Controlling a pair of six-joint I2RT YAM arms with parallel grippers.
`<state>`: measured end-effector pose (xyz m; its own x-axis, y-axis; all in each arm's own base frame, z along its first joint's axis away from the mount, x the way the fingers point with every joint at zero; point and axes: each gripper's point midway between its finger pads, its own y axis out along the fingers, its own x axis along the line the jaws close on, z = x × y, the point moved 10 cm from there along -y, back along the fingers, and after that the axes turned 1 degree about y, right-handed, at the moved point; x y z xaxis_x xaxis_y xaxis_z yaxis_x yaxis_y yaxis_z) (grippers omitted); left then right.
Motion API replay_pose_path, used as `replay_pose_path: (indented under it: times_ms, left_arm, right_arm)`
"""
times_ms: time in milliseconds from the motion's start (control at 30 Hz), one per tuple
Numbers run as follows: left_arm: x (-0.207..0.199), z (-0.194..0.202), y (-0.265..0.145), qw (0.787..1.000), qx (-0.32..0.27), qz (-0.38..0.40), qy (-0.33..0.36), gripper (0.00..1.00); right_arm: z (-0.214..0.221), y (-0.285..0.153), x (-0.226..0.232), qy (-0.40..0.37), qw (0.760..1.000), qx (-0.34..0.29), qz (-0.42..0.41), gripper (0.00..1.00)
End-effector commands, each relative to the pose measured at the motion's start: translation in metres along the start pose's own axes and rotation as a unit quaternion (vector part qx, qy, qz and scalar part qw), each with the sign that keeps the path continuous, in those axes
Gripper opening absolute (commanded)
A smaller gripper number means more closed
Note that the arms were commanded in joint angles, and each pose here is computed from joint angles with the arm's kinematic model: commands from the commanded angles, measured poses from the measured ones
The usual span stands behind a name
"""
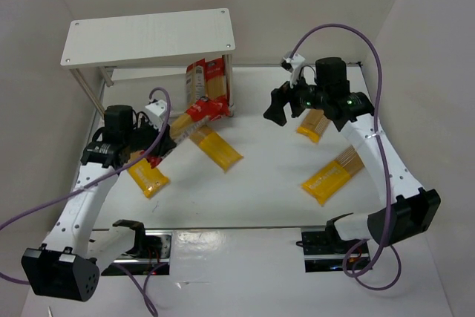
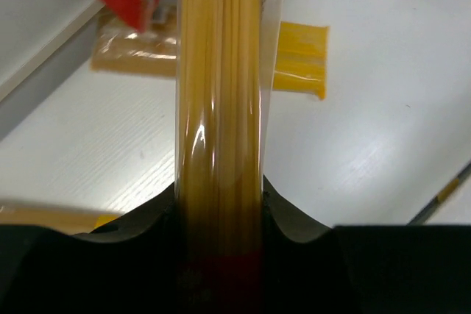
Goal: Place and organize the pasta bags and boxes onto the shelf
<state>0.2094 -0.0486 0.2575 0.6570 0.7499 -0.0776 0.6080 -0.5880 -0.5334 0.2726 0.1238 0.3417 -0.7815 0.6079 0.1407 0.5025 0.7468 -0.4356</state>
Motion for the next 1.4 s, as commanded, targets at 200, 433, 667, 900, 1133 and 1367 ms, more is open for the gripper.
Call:
replay_pose_path:
  times_ms: [200, 433, 667, 900, 1133, 1367]
  left_arm:
    - [0.03, -0.023, -0.013, 0.968, -0.067, -0.233, -0.07, 0.0]
    - [0.049, -0.036, 0.001, 0.94, -0.078, -0.315, -0.106, 0.0]
    - [0.065, -0.044, 0.02, 0.917, -0.116, -0.346, -0.159, 0.0]
    - [0.072, -0.045, 0.04, 0.906, -0.151, -0.346, -0.192, 0.0]
    - [0.067, -0.047, 0.07, 0.909, -0.158, -0.33, -0.2, 0.0]
    - [0.066, -0.04, 0.091, 0.924, -0.162, -0.276, -0.21, 0.0]
  right_arm:
    - [0.022, -0.044, -0.016, 0.039, 0.983, 0.008, 0.177, 1.0]
    - [0.042, -0.072, -0.037, 0.087, 0.962, 0.005, 0.257, 1.0]
    - [0.057, -0.084, -0.048, 0.121, 0.953, 0.012, 0.276, 1.0]
    - [0.061, -0.099, -0.057, 0.137, 0.944, 0.001, 0.299, 1.0]
    - [0.065, -0.111, -0.06, 0.146, 0.937, -0.007, 0.318, 1.0]
    - [0.074, -0.116, -0.061, 0.148, 0.935, -0.004, 0.322, 1.0]
